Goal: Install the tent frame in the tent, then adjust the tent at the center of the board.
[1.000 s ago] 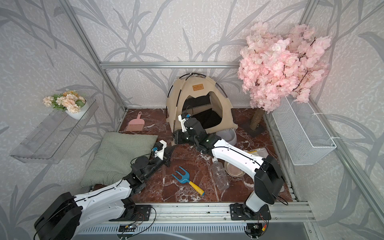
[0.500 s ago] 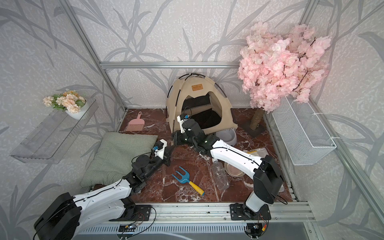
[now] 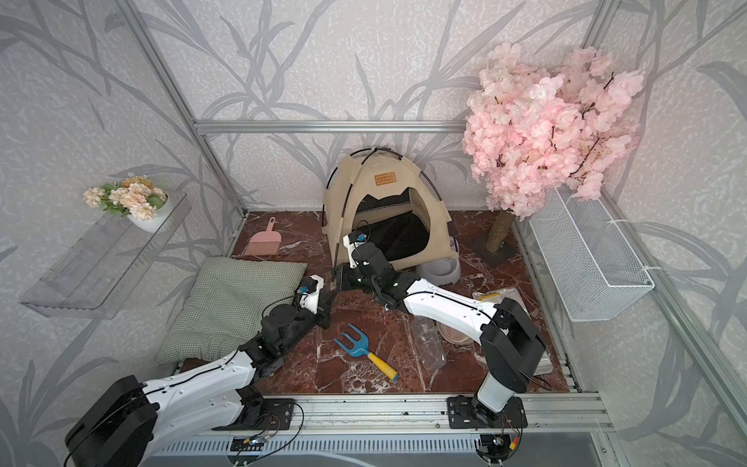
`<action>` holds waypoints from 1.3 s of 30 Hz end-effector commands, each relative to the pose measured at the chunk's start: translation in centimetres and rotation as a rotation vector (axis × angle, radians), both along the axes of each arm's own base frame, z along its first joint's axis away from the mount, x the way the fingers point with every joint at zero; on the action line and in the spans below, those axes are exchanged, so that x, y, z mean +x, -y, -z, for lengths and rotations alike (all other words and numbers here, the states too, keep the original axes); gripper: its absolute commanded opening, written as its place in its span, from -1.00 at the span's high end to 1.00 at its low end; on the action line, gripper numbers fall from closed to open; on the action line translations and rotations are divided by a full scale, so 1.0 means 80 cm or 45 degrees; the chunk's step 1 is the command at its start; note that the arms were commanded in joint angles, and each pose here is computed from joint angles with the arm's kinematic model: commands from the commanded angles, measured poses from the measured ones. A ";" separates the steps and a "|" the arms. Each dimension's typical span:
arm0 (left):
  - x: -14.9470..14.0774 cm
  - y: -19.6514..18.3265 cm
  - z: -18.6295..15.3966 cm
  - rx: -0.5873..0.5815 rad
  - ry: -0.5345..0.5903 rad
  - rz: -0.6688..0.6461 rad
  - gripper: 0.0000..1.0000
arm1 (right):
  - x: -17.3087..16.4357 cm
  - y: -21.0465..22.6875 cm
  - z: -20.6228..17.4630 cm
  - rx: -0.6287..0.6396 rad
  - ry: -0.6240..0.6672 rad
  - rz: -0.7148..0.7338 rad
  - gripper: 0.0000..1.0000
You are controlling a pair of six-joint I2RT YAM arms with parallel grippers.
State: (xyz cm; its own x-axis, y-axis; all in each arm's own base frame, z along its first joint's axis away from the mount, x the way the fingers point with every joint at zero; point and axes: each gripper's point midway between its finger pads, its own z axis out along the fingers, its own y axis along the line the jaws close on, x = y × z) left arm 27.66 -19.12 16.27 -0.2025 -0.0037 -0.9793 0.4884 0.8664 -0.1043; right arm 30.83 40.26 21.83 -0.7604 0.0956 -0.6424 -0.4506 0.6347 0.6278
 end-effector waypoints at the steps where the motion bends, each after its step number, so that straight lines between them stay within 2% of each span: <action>1: 0.000 -0.015 -0.033 -0.122 0.172 -0.060 1.00 | 0.005 0.013 0.018 -0.078 -0.029 0.014 0.85; 4: -0.002 -0.017 -0.029 -0.108 0.210 -0.060 1.00 | 0.010 0.019 0.018 -0.110 -0.047 0.047 0.66; 13: -0.003 -0.017 -0.015 -0.065 0.193 -0.052 1.00 | 0.030 0.047 -0.018 -0.192 0.002 0.192 0.13; 20: -0.004 -0.011 -0.021 -0.069 0.205 -0.023 1.00 | 0.040 0.063 -0.073 -0.198 0.088 0.250 0.10; 26: -0.003 -0.009 -0.021 -0.054 0.205 -0.015 1.00 | 0.062 0.068 -0.080 -0.280 0.114 0.334 0.24; 31: -0.004 -0.011 -0.018 -0.050 0.203 -0.019 1.00 | 0.054 0.053 -0.108 -0.205 0.142 0.320 0.27; 35: -0.002 -0.009 -0.022 -0.044 0.217 -0.018 1.00 | 0.037 0.028 -0.098 -0.200 0.106 0.269 0.25; 39: -0.001 -0.007 -0.028 -0.046 0.223 -0.013 1.00 | 0.044 0.009 -0.082 -0.172 0.066 0.270 0.26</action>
State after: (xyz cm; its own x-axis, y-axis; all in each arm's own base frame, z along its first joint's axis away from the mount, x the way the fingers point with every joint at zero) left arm 27.32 -18.60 16.58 -0.0852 -0.0163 -0.9962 0.4955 0.8668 -0.0566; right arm 33.55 38.59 29.02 -0.6880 0.1355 -0.7130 -0.3519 0.7969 0.4911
